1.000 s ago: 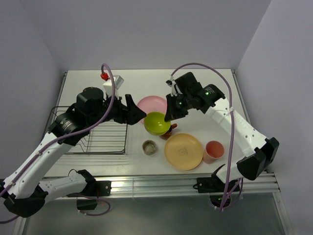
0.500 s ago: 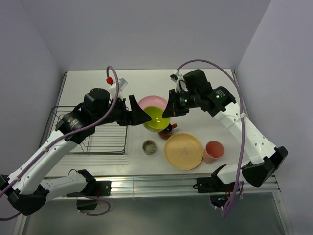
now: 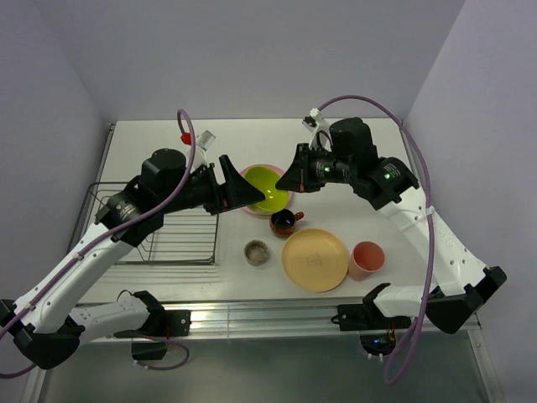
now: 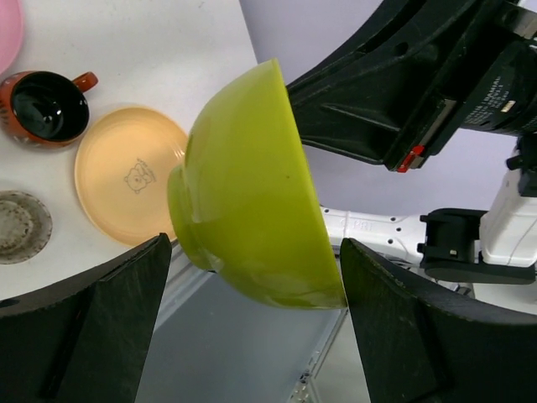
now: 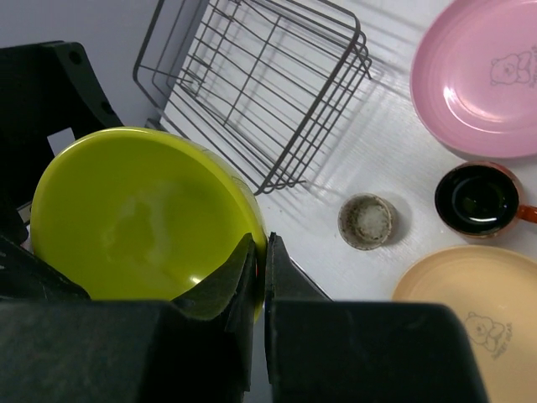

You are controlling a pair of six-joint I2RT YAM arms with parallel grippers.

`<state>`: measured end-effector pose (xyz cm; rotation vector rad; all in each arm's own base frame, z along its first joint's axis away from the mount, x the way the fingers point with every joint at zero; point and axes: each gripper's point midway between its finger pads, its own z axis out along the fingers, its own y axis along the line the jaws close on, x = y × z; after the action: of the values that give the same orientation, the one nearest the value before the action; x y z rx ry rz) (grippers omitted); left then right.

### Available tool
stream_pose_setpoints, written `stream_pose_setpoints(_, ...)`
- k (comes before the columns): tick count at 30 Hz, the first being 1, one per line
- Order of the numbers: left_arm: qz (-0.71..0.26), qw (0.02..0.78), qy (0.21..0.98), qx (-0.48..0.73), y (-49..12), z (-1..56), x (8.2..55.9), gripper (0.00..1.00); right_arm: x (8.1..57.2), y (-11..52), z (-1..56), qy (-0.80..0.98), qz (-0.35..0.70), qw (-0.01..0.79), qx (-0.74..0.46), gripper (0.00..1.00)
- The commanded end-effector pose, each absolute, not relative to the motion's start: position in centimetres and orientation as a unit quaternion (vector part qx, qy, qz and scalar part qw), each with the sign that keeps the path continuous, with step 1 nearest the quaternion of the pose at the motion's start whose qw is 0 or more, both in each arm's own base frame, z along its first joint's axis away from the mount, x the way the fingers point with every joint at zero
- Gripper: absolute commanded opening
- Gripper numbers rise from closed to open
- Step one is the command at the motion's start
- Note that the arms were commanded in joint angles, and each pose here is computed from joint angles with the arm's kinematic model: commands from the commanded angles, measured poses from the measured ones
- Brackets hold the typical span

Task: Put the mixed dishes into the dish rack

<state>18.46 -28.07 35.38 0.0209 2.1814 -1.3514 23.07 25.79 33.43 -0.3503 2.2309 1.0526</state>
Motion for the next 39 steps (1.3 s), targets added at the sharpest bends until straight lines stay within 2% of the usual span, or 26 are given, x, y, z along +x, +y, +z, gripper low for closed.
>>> stream_pose_setpoints(1, -0.544, 0.293, 0.786, 0.011, -28.6, 38.3, 18.3, 0.88, 23.3, 26.5, 36.6, 0.809, 0.446, 0.359, -0.131, 0.00)
stream_pose_setpoints(9, -0.569, 0.292, 0.769, -0.003, -28.5, 39.4, 18.4, 0.88, 23.3, 26.7, 36.4, 0.805, 0.454, 0.360, -0.130, 0.00)
stream_pose_setpoints(18, -0.575, 0.291, 0.764, -0.019, -28.5, 39.1, 18.8, 0.79, 23.2, 26.8, 36.3, 0.800, 0.460, 0.362, -0.131, 0.00)
stream_pose_setpoints(20, -0.576, 0.292, 0.763, -0.021, -28.5, 38.9, 18.9, 0.70, 23.3, 26.9, 36.3, 0.801, 0.461, 0.360, -0.131, 0.00)
stream_pose_setpoints(24, -0.567, 0.301, 0.766, -0.024, -28.2, 38.9, 19.3, 0.43, 23.5, 26.8, 36.2, 0.804, 0.455, 0.360, -0.134, 0.00)
stream_pose_setpoints(25, -0.565, 0.304, 0.766, -0.025, -28.1, 39.1, 19.4, 0.29, 23.6, 26.9, 36.2, 0.804, 0.454, 0.360, -0.134, 0.00)
stream_pose_setpoints(27, -0.557, 0.308, 0.771, -0.030, -27.8, 38.8, 19.5, 0.12, 23.7, 26.9, 36.1, 0.806, 0.451, 0.359, -0.134, 0.03)
stream_pose_setpoints(28, -0.554, 0.309, 0.773, -0.033, -27.7, 38.6, 19.6, 0.00, 23.7, 27.0, 36.0, 0.806, 0.451, 0.358, -0.134, 0.04)
stream_pose_setpoints(31, -0.552, 0.312, 0.772, -0.038, -27.4, 38.3, 19.7, 0.00, 24.0, 27.0, 36.0, 0.807, 0.450, 0.358, -0.134, 0.08)
stream_pose_setpoints(34, -0.550, 0.316, 0.772, -0.040, -27.1, 38.3, 19.7, 0.00, 24.2, 27.1, 36.0, 0.808, 0.447, 0.359, -0.136, 0.17)
stream_pose_setpoints(39, -0.538, 0.323, 0.778, -0.042, -26.5, 38.0, 19.9, 0.00, 24.7, 27.1, 35.8, 0.812, 0.438, 0.362, -0.136, 0.48)
